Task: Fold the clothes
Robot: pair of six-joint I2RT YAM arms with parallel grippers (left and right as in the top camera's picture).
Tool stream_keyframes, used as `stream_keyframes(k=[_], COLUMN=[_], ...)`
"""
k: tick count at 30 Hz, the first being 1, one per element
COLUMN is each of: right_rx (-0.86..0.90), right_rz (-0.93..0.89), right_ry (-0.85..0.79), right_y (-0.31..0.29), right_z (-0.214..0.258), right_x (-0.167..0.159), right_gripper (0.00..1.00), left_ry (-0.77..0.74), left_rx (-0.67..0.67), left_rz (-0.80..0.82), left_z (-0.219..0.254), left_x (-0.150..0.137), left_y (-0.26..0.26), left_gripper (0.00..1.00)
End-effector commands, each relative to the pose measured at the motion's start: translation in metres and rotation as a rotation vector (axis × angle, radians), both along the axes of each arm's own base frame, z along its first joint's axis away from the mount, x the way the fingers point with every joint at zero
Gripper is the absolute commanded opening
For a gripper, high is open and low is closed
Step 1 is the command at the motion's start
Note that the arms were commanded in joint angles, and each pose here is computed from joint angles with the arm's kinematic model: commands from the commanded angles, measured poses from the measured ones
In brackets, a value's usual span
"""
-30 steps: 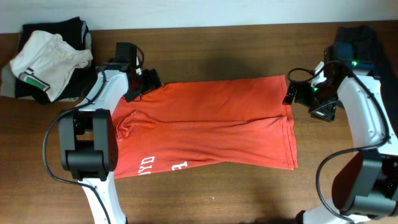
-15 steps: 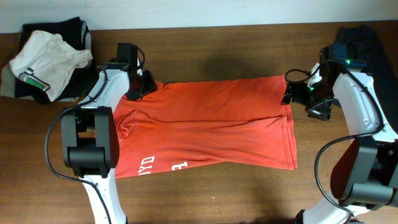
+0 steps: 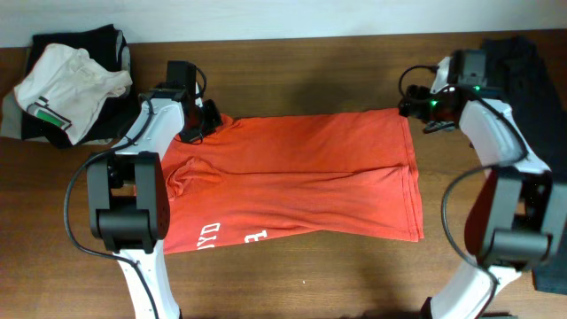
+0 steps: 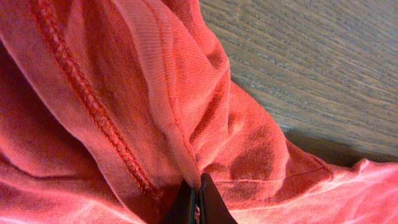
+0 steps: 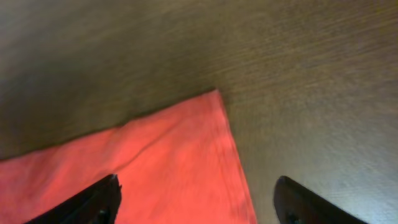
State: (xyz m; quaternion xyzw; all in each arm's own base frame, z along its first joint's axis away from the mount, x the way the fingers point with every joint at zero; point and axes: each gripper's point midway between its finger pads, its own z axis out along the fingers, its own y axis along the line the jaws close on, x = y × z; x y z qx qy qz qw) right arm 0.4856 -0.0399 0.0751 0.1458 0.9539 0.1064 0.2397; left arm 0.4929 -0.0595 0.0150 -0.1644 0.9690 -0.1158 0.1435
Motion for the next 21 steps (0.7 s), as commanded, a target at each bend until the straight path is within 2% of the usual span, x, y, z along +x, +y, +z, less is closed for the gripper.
stream_keyframes(k=[1, 4, 6, 11, 18, 19, 21], right_rx=[-0.022, -0.063, -0.159, -0.280, -0.289, -0.289, -0.287], right_rz=[0.027, 0.062, 0.055, 0.012, -0.001, 0.000, -0.001], right_ry=[0.041, 0.019, -0.003, 0.025, 0.038, 0.044, 0.059], right_y=[0.006, 0.023, 0.027, 0.021, 0.016, 0.016, 0.016], right_z=[-0.044, -0.060, -0.058, -0.068, -0.085, -0.088, -0.095], right_x=[0.013, 0.026, 0.033, 0.031, 0.033, 0.032, 0.030], right_gripper=[0.81, 0.81, 0.80, 0.79, 0.78, 0.74, 0.48], left_ry=[-0.005, -0.005, -0.005, -0.001, -0.001, -0.001, 0.000], left_rx=[0.001, 0.001, 0.001, 0.001, 0.002, 0.001, 0.002], left_rz=[-0.007, -0.006, -0.007, -0.007, -0.006, -0.007, -0.006], left_z=[0.000, 0.000, 0.000, -0.001, -0.001, -0.001, -0.001], left_x=[0.004, 0.004, 0.004, 0.003, 0.003, 0.003, 0.003], left_y=[-0.002, -0.002, -0.002, -0.002, -0.002, -0.002, -0.002], left_gripper=[0.01, 0.01, 0.01, 0.01, 0.01, 0.01, 0.01])
